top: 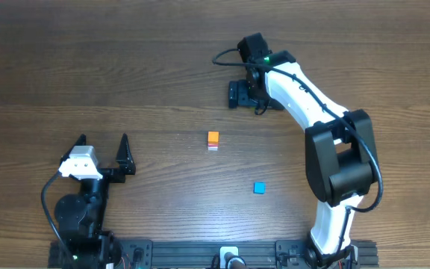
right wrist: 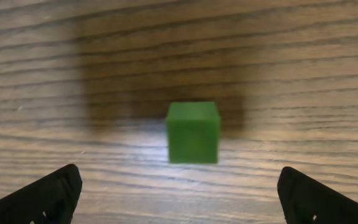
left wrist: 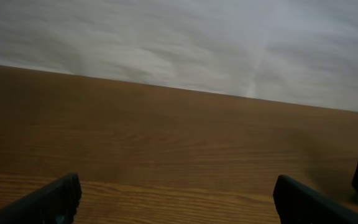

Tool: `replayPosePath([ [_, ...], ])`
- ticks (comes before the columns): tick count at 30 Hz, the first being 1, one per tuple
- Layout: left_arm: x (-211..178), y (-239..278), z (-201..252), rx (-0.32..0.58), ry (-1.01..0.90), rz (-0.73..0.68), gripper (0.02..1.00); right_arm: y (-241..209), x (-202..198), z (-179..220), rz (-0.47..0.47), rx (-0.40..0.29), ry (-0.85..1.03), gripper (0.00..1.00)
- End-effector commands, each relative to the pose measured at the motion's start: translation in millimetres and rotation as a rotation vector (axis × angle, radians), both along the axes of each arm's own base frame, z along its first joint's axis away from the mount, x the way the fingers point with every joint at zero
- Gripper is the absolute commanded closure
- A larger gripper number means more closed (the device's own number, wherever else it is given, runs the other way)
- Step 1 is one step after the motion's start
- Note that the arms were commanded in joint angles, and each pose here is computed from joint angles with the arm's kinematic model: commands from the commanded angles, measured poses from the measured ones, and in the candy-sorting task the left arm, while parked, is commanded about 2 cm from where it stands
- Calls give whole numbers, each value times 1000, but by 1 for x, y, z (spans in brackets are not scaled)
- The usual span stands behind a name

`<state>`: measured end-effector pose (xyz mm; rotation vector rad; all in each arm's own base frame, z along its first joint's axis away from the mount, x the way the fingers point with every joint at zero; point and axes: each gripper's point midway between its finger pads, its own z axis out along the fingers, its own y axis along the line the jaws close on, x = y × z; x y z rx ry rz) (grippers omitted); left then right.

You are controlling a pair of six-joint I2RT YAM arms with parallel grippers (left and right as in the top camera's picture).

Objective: Stack Cubes

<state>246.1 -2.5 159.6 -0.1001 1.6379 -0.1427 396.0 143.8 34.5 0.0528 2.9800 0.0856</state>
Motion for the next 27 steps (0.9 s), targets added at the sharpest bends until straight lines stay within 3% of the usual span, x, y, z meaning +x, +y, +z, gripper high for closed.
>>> replayPosePath([
  [1,0,0,-1,14,0,-3,18,-11,15,1,2,-43,-44,20],
  [12,0,0,-1,14,0,-3,18,-13,17,-16,35,-76,-30,29],
  [27,0,0,-1,14,0,-3,18,-6,14,-27,97,-89,-11,240],
])
